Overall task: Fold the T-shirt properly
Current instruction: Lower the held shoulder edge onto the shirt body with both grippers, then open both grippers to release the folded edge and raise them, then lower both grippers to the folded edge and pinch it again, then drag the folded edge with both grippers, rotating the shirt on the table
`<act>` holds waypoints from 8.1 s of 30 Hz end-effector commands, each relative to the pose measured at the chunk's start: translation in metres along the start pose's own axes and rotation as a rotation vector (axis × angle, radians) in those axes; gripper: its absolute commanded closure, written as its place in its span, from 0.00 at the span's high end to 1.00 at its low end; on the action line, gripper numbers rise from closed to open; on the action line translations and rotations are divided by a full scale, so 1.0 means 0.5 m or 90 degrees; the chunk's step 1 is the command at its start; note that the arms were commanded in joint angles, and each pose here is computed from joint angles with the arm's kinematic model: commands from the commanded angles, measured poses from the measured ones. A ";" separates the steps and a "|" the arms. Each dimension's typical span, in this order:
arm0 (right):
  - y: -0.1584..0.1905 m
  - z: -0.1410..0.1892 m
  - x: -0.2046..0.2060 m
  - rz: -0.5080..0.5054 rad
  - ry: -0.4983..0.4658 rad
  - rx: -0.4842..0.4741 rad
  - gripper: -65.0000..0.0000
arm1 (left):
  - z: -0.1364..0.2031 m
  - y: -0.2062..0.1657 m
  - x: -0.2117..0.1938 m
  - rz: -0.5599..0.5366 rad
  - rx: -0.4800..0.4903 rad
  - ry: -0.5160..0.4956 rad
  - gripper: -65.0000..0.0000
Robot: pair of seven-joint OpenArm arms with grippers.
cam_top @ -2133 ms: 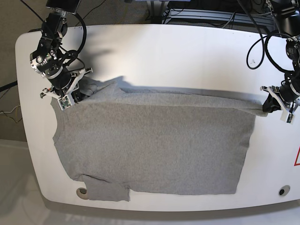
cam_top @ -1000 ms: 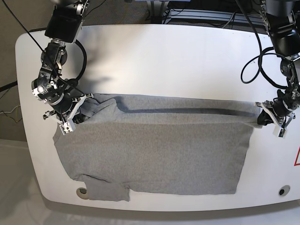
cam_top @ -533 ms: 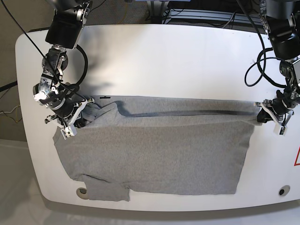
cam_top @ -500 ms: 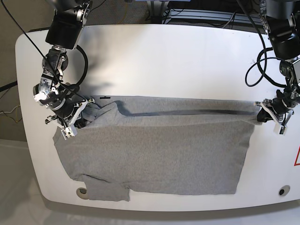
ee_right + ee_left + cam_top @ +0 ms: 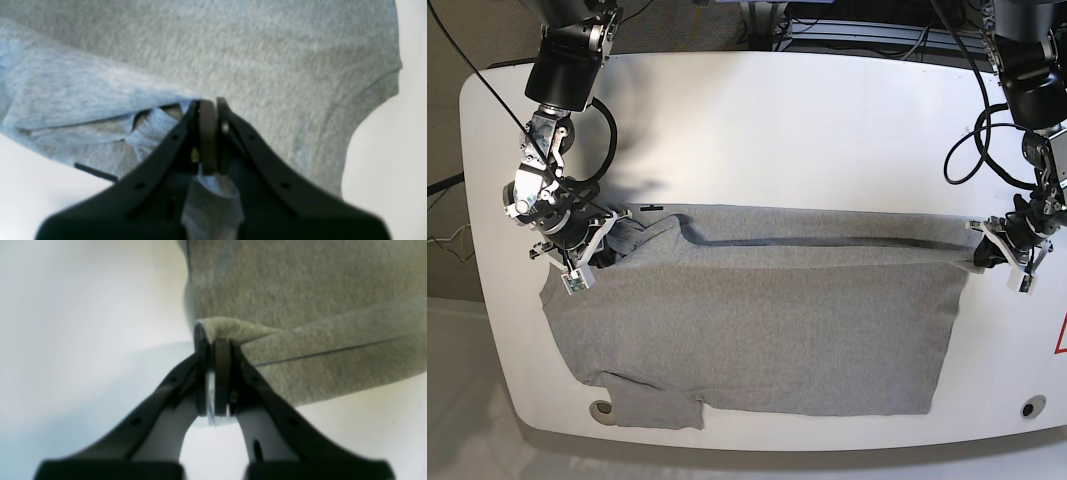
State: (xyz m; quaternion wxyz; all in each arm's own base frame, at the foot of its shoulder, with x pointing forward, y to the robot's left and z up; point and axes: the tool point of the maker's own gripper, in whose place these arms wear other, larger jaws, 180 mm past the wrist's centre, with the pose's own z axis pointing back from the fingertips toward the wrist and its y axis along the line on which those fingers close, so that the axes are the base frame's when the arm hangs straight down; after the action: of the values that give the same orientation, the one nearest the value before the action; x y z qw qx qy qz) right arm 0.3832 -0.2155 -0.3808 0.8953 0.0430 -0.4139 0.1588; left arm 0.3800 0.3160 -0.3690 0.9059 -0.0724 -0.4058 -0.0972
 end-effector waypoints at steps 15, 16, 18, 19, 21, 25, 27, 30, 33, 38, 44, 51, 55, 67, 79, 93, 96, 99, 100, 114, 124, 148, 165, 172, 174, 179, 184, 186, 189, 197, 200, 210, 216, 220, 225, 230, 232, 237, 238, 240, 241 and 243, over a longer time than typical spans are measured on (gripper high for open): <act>-0.030 -0.008 0.016 0.002 -0.021 -0.015 0.00 | -0.005 0.024 0.068 -0.014 0.019 -0.056 0.01; -0.031 -0.008 0.016 0.003 -0.020 -0.015 0.00 | -0.006 0.025 0.069 -0.015 0.020 -0.056 0.02; -0.030 -0.008 0.020 0.006 -0.023 -0.013 0.00 | -0.007 0.031 0.071 -0.009 0.023 -0.055 0.05; -0.029 -0.008 0.025 0.007 -0.026 -0.011 0.00 | -0.007 0.037 0.071 -0.002 0.024 -0.055 0.08; -0.029 -0.007 0.027 0.010 -0.027 -0.012 0.00 | -0.004 0.041 0.070 -0.001 0.026 -0.055 0.17; -0.028 -0.008 0.027 0.013 -0.026 -0.010 0.16 | -0.003 0.043 0.060 -0.001 0.029 -0.043 0.35; -0.029 -0.007 0.029 0.014 -0.028 -0.011 0.26 | -0.003 0.043 0.053 -0.001 0.028 -0.037 0.42; -0.026 -0.004 0.026 0.009 -0.031 -0.009 0.47 | -0.002 0.041 0.051 -0.003 0.027 -0.028 0.54; -0.028 -0.001 0.030 0.012 -0.034 -0.010 0.54 | -0.001 0.041 0.051 -0.003 0.027 -0.027 0.57; -0.034 0.005 0.045 0.016 -0.045 -0.014 0.58 | 0.007 0.037 0.080 -0.017 0.027 -0.047 0.57; -0.040 0.017 0.062 0.026 -0.056 -0.020 0.57 | 0.025 0.022 0.127 -0.048 0.024 -0.082 0.57; -0.048 0.034 0.085 0.041 -0.084 -0.034 0.55 | 0.048 -0.003 0.174 -0.087 0.023 -0.121 0.56; -0.065 0.050 0.089 0.040 -0.096 -0.052 0.54 | 0.054 -0.003 0.182 -0.083 0.025 -0.129 0.55; -0.176 0.183 -0.002 -0.024 -0.090 -0.175 0.53 | 0.095 -0.023 0.102 -0.100 0.007 -0.114 0.54; -0.240 0.208 -0.161 -0.205 -0.049 -0.214 0.55 | 0.118 -0.009 -0.007 -0.051 0.027 -0.079 0.55; -0.193 0.145 -0.168 -0.253 -0.049 -0.143 0.55 | 0.101 -0.006 -0.041 -0.031 0.024 -0.051 0.55; -0.173 0.134 -0.161 -0.249 -0.042 -0.122 0.55 | 0.101 -0.007 -0.042 -0.032 0.023 -0.050 0.55; -0.153 0.120 -0.161 -0.248 -0.034 -0.102 0.55 | 0.100 -0.008 -0.044 -0.031 0.021 -0.048 0.55; -0.142 0.110 -0.169 -0.264 -0.039 -0.092 0.55 | 0.098 -0.013 -0.049 -0.030 0.018 -0.044 0.55; -0.115 0.078 -0.198 -0.337 -0.060 -0.074 0.55 | 0.088 -0.006 -0.083 -0.013 0.024 -0.023 0.56; -0.100 0.070 -0.194 -0.345 -0.064 -0.062 0.55 | 0.085 0.002 -0.095 0.003 0.029 -0.011 0.58; -0.101 0.071 -0.177 -0.321 -0.077 -0.069 0.00 | 0.066 0.033 -0.055 0.023 0.047 -0.021 0.54; -0.100 0.067 -0.184 -0.328 -0.071 -0.069 0.00 | 0.015 0.025 -0.026 0.075 0.040 -0.041 0.55; -0.100 0.066 -0.185 -0.330 -0.071 -0.067 0.00 | 0.019 0.021 -0.015 0.075 0.033 -0.054 0.53; -0.100 0.066 -0.185 -0.327 -0.068 -0.067 0.00 | 0.019 0.019 -0.020 0.084 0.030 -0.056 0.53; -0.100 0.066 -0.186 -0.329 -0.067 -0.066 0.00 | 0.018 0.012 -0.016 0.098 0.018 -0.065 0.54; -0.096 0.064 -0.183 -0.329 -0.070 -0.064 0.00 | 0.007 -0.003 -0.017 0.122 0.001 -0.069 0.53; -0.095 0.064 -0.184 -0.329 -0.068 -0.063 0.00 | 0.005 -0.005 -0.020 0.126 -0.002 -0.067 0.52; -0.095 0.064 -0.185 -0.327 -0.066 -0.064 0.00 | 0.004 -0.007 -0.023 0.128 -0.003 -0.065 0.49; -0.094 0.064 -0.187 -0.327 -0.065 -0.064 0.00 | -0.012 -0.012 -0.039 0.130 0.006 -0.057 0.29; -0.093 0.064 -0.187 -0.327 -0.064 -0.063 0.00 | -0.019 -0.017 -0.041 0.135 0.002 -0.054 0.23; -0.090 0.066 -0.196 -0.325 -0.052 -0.061 0.00 | -0.042 -0.048 -0.060 0.143 -0.022 -0.013 0.02; -0.092 0.070 -0.194 -0.321 -0.051 -0.062 0.00 | -0.045 -0.062 -0.081 0.133 -0.032 0.030 0.00; -0.093 0.072 -0.195 -0.319 -0.050 -0.063 0.00 | -0.042 -0.062 -0.086 0.127 -0.033 0.036 0.00; -0.093 0.068 -0.195 -0.320 -0.054 -0.065 0.00 | -0.053 -0.075 -0.088 0.108 -0.044 0.036 0.00; -0.094 0.067 -0.193 -0.323 -0.057 -0.065 0.00 | -0.058 -0.079 -0.077 0.099 -0.047 0.028 0.00; -0.094 0.067 -0.192 -0.323 -0.058 -0.065 0.00 | -0.059 -0.079 -0.071 0.097 -0.047 0.023 0.00; -0.094 0.064 -0.184 -0.324 -0.067 -0.063 0.00 | -0.062 -0.074 -0.062 0.106 -0.040 0.014 0.02; -0.094 0.064 -0.185 -0.324 -0.067 -0.063 0.00 | -0.060 -0.073 -0.062 0.107 -0.037 0.012 0.06; -0.093 0.065 -0.188 -0.325 -0.066 -0.063 0.00 | -0.054 -0.069 -0.064 0.107 -0.030 0.009 0.14; -0.092 0.066 -0.191 -0.326 -0.065 -0.063 0.00 | -0.051 -0.067 -0.065 0.107 -0.025 0.008 0.17; -0.089 0.068 -0.201 -0.326 -0.057 -0.063 0.00 | -0.039 -0.066 -0.073 0.101 -0.018 0.011 0.21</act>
State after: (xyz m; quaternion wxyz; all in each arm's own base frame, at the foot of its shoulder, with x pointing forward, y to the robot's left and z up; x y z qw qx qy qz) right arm 0.3166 -0.2844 -0.4286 0.8781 0.1219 -0.4508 -0.1040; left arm 0.3629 0.2717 -0.4168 0.9116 -0.1369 -0.3867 -0.0250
